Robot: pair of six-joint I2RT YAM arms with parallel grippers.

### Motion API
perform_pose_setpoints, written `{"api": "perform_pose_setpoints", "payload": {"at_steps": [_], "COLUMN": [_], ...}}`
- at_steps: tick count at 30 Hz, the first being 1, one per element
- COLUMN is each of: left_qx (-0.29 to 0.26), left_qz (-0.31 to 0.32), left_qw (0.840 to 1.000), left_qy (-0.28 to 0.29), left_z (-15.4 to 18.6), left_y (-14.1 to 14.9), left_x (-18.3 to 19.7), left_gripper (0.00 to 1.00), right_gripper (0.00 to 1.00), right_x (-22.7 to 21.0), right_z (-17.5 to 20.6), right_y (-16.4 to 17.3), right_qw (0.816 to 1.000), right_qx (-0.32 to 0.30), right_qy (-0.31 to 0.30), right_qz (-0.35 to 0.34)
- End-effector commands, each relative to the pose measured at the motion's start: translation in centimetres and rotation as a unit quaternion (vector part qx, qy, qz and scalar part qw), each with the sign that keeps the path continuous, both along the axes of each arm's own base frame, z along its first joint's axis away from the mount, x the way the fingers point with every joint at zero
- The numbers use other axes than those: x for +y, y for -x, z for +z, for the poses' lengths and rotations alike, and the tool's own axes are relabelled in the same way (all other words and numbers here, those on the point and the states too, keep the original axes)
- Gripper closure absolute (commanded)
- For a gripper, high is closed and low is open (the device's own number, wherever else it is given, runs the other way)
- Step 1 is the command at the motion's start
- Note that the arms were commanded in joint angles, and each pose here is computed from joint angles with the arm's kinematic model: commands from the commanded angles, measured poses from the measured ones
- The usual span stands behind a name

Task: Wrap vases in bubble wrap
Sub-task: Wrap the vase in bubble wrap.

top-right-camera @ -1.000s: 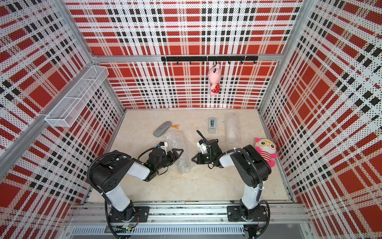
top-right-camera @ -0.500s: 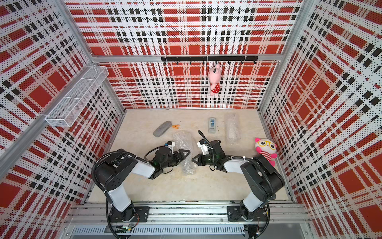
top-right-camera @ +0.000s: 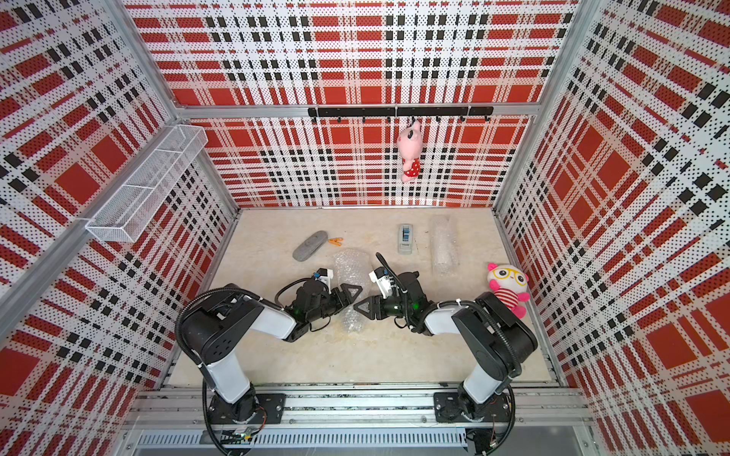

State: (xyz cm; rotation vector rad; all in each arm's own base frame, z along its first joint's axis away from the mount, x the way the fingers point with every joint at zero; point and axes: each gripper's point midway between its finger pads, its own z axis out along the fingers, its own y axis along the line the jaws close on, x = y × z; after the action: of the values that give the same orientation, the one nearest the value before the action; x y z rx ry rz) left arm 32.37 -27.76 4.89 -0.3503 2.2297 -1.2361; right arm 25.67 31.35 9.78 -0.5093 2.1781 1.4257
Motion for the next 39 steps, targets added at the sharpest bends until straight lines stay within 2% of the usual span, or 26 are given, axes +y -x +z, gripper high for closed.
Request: {"api": "perform_pose_setpoints", "payload": {"at_steps": [1,4,6,11,15,21,26,31,34,39], "left_qx": [0.088,0.081,0.077,0.066,0.054,0.043,0.025,0.018,0.016,0.012], "left_qz": [-0.004,-0.002,-0.001,-0.004,-0.010,-0.023,-0.032,-0.025,-0.011,0.001], "left_qw": [0.995,0.996,0.997,0.998,0.998,0.994,0.984,0.982,0.983,0.985], "left_qy": [-0.047,-0.038,-0.031,0.000,0.039,0.093,0.171,0.189,0.180,0.172], "left_z": [-4.4,-3.5,-2.9,-1.3,0.3,1.9,4.6,5.5,5.1,4.7], "left_y": [3.0,3.1,3.2,3.7,4.2,4.8,5.6,5.8,5.6,5.4], "left_x": [1.4,1.5,1.7,2.0,2.1,1.7,1.6,2.0,2.8,3.4], "left_gripper": [0.32,0.30,0.28,0.13,0.01,0.02,0.02,0.02,0.02,0.02], "right_gripper": [0.57,0.75,0.83,0.85,0.85,0.86,0.86,0.76,0.62,0.46], "right_x": [1.9,2.1,2.2,2.5,2.5,2.9,4.0,5.0,5.2,5.6], "right_z": [3.9,4.2,4.3,3.2,2.1,1.1,0.8,0.6,0.7,0.7], "right_y": [1.4,1.5,1.6,1.3,1.0,0.9,1.3,2.3,2.8,3.8], "right_qw": [0.994,0.992,0.991,0.993,0.995,0.994,0.993,0.990,0.989,0.987], "right_qx": [-0.059,-0.061,-0.061,-0.050,-0.052,-0.064,-0.067,-0.071,-0.070,-0.067], "right_qy": [-0.069,-0.085,-0.094,-0.080,-0.044,-0.006,0.005,0.010,0.003,-0.003], "right_qz": [0.057,0.067,0.070,0.072,0.070,0.084,0.101,0.121,0.131,0.147]}}
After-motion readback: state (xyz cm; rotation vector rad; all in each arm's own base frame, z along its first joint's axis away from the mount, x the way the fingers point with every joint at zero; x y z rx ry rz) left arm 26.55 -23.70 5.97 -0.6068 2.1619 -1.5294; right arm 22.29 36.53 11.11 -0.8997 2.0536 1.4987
